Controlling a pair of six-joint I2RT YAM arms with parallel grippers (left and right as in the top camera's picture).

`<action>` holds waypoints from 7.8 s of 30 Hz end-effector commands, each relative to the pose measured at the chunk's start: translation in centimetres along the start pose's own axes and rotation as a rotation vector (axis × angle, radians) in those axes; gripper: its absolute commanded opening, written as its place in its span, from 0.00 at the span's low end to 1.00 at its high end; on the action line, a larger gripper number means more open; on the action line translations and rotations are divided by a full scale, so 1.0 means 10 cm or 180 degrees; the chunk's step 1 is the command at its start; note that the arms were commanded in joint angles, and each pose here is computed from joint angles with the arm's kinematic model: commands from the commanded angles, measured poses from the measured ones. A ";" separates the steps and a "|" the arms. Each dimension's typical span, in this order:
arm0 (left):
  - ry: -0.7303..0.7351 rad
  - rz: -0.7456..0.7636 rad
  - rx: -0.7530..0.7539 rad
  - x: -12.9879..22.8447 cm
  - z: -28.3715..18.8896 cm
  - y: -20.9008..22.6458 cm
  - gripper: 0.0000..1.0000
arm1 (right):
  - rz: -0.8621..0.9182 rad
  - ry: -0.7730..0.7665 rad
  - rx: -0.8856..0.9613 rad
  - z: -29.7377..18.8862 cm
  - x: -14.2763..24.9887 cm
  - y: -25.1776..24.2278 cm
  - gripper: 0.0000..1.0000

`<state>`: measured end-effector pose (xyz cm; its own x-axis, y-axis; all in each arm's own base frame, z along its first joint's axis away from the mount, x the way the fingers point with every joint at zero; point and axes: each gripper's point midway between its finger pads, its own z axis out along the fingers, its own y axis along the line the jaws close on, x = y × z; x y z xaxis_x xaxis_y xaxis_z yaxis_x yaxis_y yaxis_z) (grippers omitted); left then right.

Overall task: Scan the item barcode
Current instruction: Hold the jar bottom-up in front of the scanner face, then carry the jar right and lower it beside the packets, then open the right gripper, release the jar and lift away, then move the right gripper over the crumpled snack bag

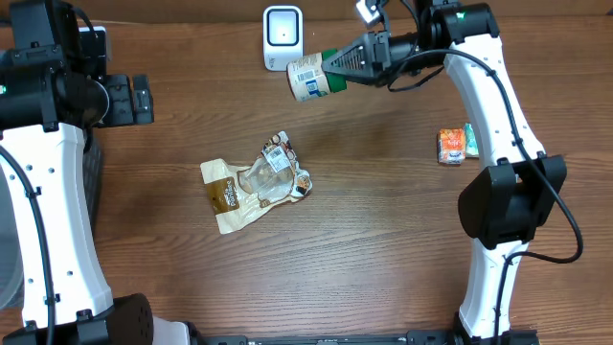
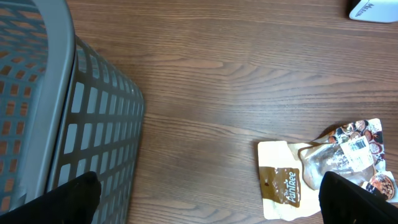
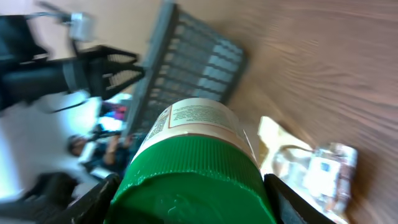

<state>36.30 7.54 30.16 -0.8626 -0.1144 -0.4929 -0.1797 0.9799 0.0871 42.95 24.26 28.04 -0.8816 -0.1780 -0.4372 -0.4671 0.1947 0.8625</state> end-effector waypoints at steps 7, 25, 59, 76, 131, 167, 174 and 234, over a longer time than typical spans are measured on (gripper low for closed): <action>-0.0052 0.0027 -0.0021 -0.02 -0.04 0.04 1.00 | -0.0514 -0.0761 0.2281 -0.21 -0.67 0.30 0.22; -0.0053 0.0026 -0.0021 -0.02 -0.04 0.04 1.00 | -0.3064 -0.0563 0.4869 0.33 -1.60 -0.73 0.13; -0.0052 0.0027 -0.0021 -0.02 -0.04 0.04 0.99 | -0.3967 -0.0247 0.4995 0.71 -1.79 -1.42 0.09; -0.0053 0.0026 -0.0021 -0.02 -0.04 0.04 1.00 | -0.2655 -0.0691 0.2894 0.86 -1.22 0.12 0.08; -0.0053 0.0025 -0.0020 -0.02 -0.04 0.04 1.00 | 0.1930 0.0719 0.4378 -1.44 1.32 -2.16 0.25; -0.0053 0.0025 -0.0022 -0.02 -0.04 0.04 0.99 | 0.1535 0.0400 0.2425 -0.40 0.60 -1.01 1.00; -0.0051 0.0024 -0.0021 -0.02 -0.04 0.04 0.99 | 0.0993 0.0653 0.1783 0.59 0.60 -0.69 1.00; -0.0052 0.0023 -0.0021 -0.02 -0.04 0.04 0.99 | 0.0924 0.1706 0.1943 1.19 1.54 -1.43 0.71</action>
<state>36.30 7.55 30.16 -0.8625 -0.1147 -0.4929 -0.1801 0.9798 0.0871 37.27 28.28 5.70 -0.9432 -0.3122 0.1138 -0.2301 0.8608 0.4539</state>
